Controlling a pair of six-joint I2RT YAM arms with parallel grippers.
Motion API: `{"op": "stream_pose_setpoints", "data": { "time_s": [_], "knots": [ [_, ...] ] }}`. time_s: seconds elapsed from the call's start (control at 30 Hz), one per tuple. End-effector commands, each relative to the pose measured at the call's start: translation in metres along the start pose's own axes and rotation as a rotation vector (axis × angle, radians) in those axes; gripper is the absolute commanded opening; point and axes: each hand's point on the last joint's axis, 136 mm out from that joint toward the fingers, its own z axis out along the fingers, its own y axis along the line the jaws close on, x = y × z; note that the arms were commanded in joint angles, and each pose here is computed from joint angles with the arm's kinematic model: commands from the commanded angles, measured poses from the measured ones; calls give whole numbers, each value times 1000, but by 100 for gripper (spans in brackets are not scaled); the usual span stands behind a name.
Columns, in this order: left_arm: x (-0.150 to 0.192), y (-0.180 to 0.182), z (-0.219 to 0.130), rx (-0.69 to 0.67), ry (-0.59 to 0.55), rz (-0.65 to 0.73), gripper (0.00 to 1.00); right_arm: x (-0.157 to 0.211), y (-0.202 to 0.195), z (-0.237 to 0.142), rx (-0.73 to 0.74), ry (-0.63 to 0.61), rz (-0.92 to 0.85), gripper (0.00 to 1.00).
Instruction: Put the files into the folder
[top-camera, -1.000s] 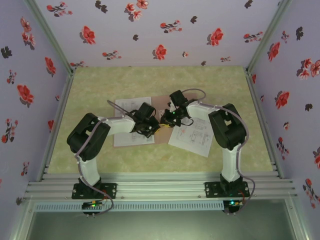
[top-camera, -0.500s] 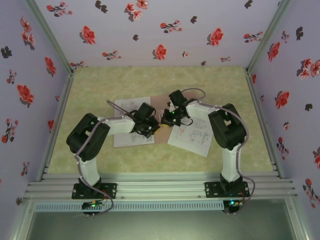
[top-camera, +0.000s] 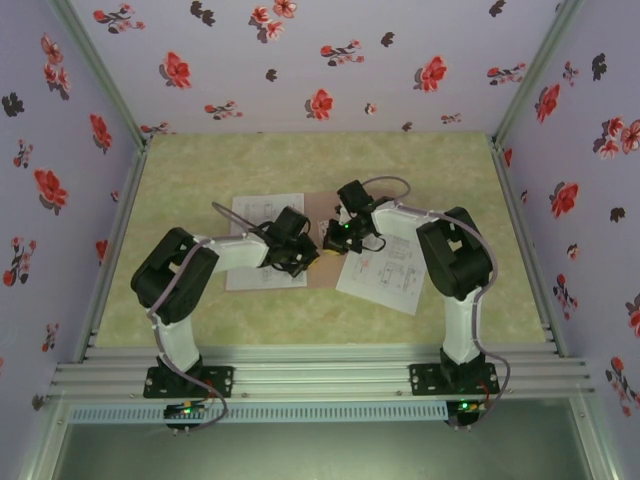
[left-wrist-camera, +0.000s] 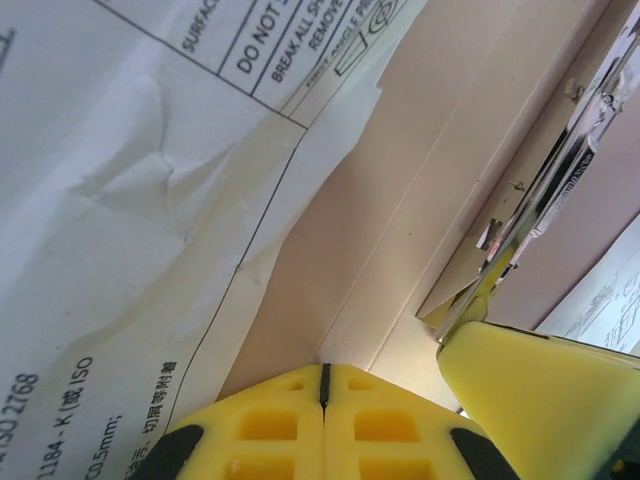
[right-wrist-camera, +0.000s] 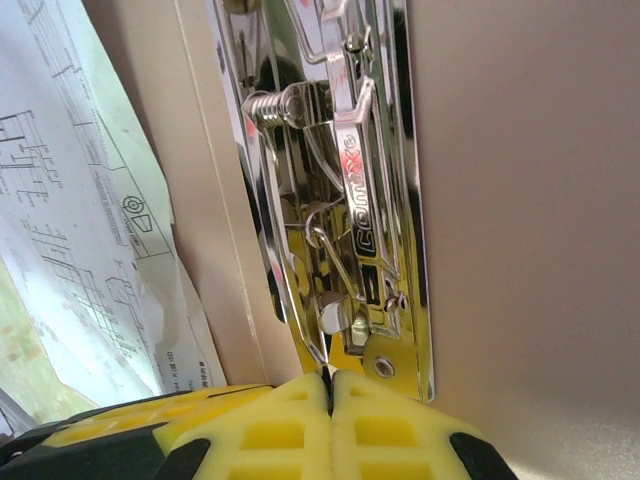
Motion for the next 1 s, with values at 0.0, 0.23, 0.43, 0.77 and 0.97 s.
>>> {"op": "stream_pose_setpoints", "data": {
  "time_s": [0.0,0.23,0.43,0.77,0.97],
  "knots": [
    [6,61,1,-206,3,-46,0,11,-61,13,192,54,81,0],
    [5,65,-1,-216,-2,-55,0,10,-71,8,214,41,82,0],
    [6,68,-2,-222,-3,-60,0,2,-66,3,193,26,75,0],
    [6,62,1,-211,6,-42,0,-11,-6,-9,51,-24,-4,19],
    [6,61,3,-209,14,-33,0,-14,14,-9,-12,-24,10,33]
  ]
}}
